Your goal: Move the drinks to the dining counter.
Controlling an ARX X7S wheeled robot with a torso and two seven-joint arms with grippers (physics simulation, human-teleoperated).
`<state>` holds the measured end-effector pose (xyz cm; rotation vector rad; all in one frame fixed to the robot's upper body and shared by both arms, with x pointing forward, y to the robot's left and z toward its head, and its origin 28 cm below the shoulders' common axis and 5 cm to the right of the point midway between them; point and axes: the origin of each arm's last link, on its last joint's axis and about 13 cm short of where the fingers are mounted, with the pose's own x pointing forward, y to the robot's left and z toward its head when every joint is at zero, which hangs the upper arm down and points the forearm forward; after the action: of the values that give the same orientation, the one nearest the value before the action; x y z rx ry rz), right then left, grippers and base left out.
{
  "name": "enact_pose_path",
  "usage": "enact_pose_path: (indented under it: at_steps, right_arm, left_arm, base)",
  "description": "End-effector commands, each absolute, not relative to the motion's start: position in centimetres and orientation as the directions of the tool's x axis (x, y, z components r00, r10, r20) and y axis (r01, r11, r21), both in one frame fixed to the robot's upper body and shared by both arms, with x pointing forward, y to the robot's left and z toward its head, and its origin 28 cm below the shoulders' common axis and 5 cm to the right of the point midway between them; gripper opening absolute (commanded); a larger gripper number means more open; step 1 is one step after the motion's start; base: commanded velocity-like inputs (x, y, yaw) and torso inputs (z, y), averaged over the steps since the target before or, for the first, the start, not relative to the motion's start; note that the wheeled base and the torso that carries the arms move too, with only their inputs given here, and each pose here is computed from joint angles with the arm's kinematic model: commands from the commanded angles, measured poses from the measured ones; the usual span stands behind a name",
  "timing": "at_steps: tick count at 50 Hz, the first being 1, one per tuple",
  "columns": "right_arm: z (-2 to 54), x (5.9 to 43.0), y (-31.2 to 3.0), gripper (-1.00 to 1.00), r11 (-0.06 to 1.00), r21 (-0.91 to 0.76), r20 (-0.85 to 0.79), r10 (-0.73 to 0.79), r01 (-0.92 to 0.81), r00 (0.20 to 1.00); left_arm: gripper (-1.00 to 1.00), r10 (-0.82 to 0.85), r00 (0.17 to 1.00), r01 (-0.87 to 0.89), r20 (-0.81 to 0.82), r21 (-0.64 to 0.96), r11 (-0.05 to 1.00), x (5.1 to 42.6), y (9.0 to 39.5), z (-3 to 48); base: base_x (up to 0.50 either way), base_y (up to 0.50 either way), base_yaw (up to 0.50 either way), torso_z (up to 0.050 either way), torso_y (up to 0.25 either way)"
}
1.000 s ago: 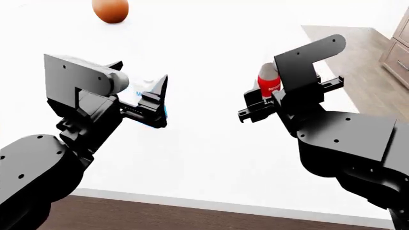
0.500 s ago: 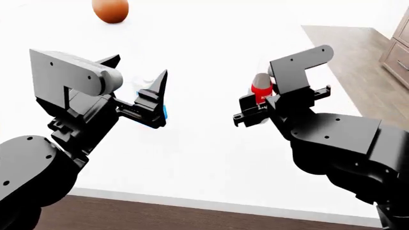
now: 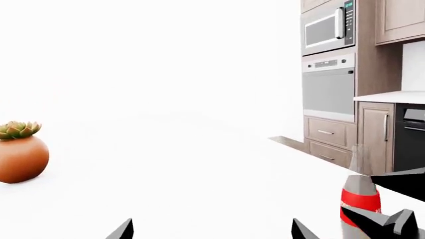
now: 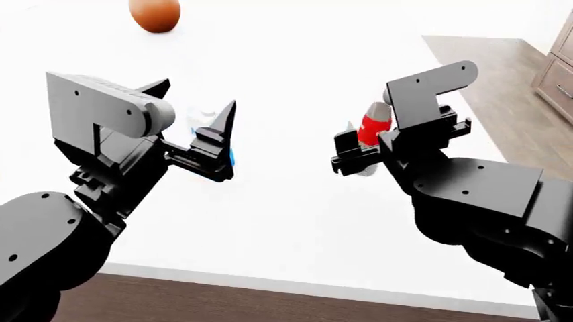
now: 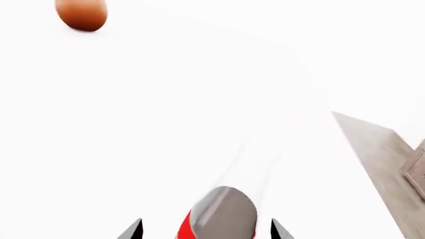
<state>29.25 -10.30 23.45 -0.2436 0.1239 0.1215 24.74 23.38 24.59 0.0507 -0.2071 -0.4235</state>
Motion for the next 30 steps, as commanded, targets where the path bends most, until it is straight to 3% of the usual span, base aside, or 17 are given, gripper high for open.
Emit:
enact_pose_path:
  at_steps: [1, 20, 30]
  right_arm:
    - [23.7, 29.2, -10.4, 1.00, 0.963, -0.242, -0.123, 0.090, -0.118, 0.988]
    - [24.3, 29.0, -10.4, 1.00, 0.963, -0.247, -0.106, 0.085, -0.109, 0.991]
    - [26.6, 26.9, -10.4, 1.00, 0.968, -0.227, -0.046, 0.099, -0.107, 0.994]
  left_arm:
    - [1.00, -0.413, 0.891, 0.402, 0.188, 0.092, 0.911, 24.7, 23.4, 24.5]
    - [1.00, -0.414, 0.891, 0.403, 0.188, 0.096, 0.910, 24.7, 23.4, 24.6]
    - [1.00, -0.416, 0.889, 0.404, 0.192, 0.099, 0.909, 24.5, 23.3, 24.7]
  base:
    - [0.00, 0.00, 0.00, 0.000, 0.000]
    - [0.00, 0.00, 0.00, 0.000, 0.000]
    - [0.00, 0.00, 0.00, 0.000, 0.000]
